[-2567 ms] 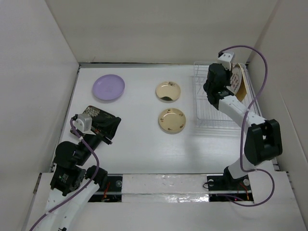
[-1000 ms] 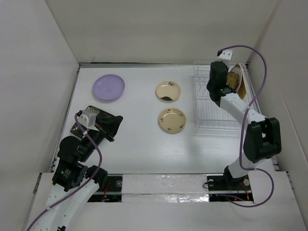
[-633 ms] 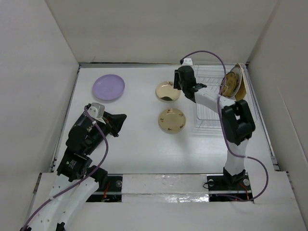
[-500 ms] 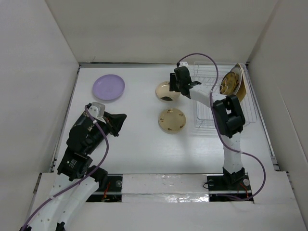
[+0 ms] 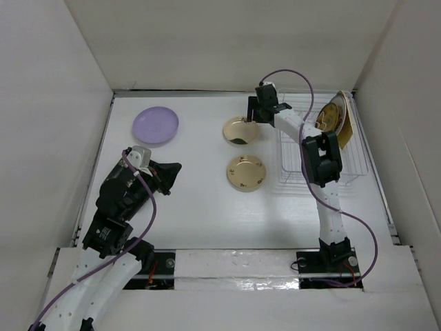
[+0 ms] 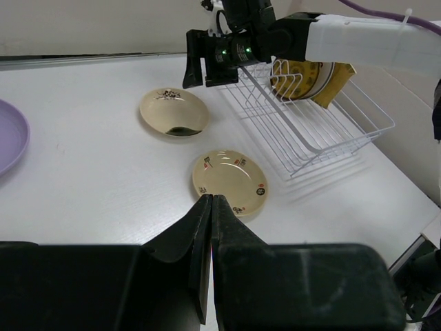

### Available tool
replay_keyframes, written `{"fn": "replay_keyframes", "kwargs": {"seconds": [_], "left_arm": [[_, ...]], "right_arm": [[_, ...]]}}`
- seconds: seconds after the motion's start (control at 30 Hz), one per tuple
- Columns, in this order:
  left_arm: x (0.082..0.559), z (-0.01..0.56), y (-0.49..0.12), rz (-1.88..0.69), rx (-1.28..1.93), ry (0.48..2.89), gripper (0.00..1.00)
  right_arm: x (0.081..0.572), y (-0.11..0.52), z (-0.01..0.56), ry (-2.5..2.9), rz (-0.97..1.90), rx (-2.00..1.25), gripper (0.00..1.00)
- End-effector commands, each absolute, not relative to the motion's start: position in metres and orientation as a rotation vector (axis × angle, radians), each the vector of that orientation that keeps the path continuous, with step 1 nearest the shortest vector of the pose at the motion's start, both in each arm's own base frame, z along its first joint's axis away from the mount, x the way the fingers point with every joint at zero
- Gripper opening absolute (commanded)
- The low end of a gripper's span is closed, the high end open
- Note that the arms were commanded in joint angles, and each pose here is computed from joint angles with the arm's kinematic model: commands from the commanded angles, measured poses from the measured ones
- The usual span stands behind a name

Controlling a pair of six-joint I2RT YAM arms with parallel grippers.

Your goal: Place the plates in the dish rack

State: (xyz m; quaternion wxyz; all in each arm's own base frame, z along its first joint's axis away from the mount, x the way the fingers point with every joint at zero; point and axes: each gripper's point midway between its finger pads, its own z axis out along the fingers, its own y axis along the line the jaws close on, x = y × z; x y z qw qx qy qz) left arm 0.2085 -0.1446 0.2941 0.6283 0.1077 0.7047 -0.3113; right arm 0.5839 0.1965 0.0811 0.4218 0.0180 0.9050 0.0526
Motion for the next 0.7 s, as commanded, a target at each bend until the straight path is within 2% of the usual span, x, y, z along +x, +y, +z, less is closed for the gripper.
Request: {"fn": "replay_keyframes", "kwargs": {"seconds": [0.0,0.2,0.3,0.33,0.37,0.4,0.43,0.53,0.67], "left_arm": [[0.208,0.31,-0.145,-0.718,0.263,1.553,0.0],[0.207,0.312,-0.144,-0.717,0.26,1.543,0.0],[0.206,0.313,-0.144,-0.718,0.26,1.538,0.0],[0.205,0.314,-0.143,-0.718,0.26,1.537,0.0],[0.205,0.314,-0.143,-0.718,0.26,1.534,0.0],[0.205,0.314,-0.143,-0.717,0.259,1.535,0.0],[0.205,0.314,-0.143,-0.717,0.259,1.532,0.0],[0.204,0.316,-0.142,-0.718,0.259,1.528,0.0],[0.202,0.317,-0.142,-0.721,0.261,1.52,0.0]], "right_arm": [[0.579,0.213,0.068,2.326,0.186,-0.009,0.71],[0.565,0.238,0.053,2.385,0.315,-0.098,0.69],[0.556,0.253,0.047,2.401,0.398,-0.142,0.6],[0.554,0.255,0.046,2.402,0.417,-0.148,0.48],[0.553,0.264,0.048,2.389,0.477,-0.17,0.4],[0.549,0.267,0.045,2.396,0.509,-0.171,0.27],[0.547,0.27,0.046,2.391,0.535,-0.169,0.03],[0.548,0.275,0.062,2.322,0.596,-0.131,0.0],[0.555,0.286,0.134,2.086,0.727,-0.084,0.0]]}}
